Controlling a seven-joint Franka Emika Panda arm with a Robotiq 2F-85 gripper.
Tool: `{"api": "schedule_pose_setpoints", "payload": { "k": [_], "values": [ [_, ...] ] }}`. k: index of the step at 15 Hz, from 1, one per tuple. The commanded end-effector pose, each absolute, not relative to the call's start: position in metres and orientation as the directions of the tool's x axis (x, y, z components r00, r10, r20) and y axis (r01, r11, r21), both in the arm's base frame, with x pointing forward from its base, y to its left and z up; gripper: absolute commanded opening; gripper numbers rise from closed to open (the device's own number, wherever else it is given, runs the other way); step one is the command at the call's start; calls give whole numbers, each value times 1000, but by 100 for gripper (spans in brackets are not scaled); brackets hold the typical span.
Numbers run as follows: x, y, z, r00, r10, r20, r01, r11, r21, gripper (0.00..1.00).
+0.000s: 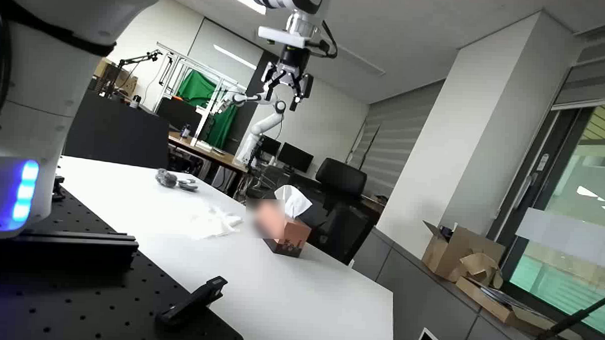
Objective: Take a tissue from the tissue box and place it on the table
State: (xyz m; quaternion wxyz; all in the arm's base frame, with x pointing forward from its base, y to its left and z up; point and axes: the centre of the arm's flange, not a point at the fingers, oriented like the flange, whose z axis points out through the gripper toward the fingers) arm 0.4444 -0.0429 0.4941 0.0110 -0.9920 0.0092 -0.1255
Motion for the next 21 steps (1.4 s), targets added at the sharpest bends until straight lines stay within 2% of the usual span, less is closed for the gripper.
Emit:
{"api": "schedule_pose_setpoints", "payload": {
  "k": [1,11,17,21],
  "values": [
    [444,-43,494,968,-21,248,-15,-1000,-24,100],
    [445,-43,494,968,-21,251,-15,-1000,-24,100],
    [518,-92,447,914,343,215,339,-939,57,100],
    [573,-133,384,871,478,109,465,-876,126,100]
  ]
}}
